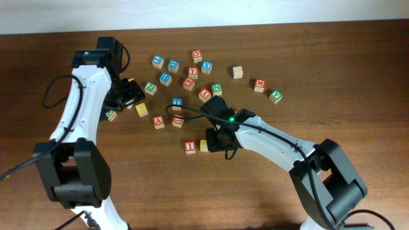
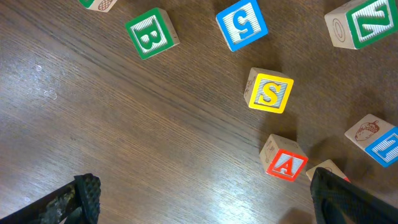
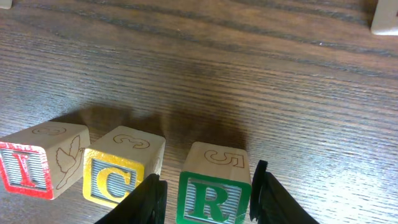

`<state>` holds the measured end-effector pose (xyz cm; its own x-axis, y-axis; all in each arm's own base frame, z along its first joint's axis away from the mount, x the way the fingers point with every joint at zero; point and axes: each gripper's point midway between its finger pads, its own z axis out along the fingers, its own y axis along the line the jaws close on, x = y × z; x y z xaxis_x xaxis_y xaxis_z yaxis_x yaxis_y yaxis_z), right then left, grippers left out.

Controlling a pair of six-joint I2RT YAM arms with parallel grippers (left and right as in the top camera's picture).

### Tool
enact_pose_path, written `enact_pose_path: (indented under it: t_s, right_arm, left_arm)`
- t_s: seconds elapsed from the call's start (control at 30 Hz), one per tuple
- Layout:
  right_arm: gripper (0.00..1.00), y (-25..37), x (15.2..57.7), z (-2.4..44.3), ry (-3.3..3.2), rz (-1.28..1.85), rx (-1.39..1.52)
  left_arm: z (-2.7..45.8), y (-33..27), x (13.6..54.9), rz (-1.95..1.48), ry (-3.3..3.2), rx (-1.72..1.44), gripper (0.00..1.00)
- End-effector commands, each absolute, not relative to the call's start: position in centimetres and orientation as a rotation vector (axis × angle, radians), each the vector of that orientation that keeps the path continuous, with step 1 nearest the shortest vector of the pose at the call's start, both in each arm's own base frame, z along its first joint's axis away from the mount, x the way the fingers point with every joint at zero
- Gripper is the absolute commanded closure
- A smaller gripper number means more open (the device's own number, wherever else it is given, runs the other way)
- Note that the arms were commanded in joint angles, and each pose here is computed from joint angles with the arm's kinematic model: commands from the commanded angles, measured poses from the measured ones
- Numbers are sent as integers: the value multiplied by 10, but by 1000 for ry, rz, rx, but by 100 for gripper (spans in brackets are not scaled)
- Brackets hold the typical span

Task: Spell out ICRA
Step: 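Carry the green R block and lower it right of the yellow C, then open the right gripper and retract it to the right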

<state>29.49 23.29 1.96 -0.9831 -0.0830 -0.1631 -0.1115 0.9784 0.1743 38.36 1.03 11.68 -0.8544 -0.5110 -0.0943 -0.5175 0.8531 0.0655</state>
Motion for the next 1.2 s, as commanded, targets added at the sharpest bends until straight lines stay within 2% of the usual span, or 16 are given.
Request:
enact_pose_path:
  t_s: [0.0,0.27,0.43,0.5,0.53,0.57,0.73,0.97,1.17]
  right_arm:
    - [63,235,297,21,2980,289,-127]
    - [59,230,318,64,2957,240,-85]
    - [56,189,339,123,2949,160,66]
    - [47,153,349,153,2910,62,171]
    - [35,129,353,168,2884,-8,236]
    - [2,97,355,182,2856,-106,320]
    - [2,-40,338,208,2763,-542,681]
    - [2,-142,307,201,2687,-443,1215]
    - [2,-180,286,201,2619,-460,1392]
  left_arm:
    - [127,13,387,139,2927,-795,1]
    - [127,13,387,140,2927,-795,1]
    - [127,13,387,140,2927,-795,1]
    - [127,13,387,139,2927,-795,1]
    - [127,13,387,140,2927,-795,1]
    - [127,13,387,139,2927,-795,1]
    - [127,13,387,139,2927,-795,1]
    - [127,13,387,139,2927,-795,1]
    - [127,13,387,139,2927,-795,1]
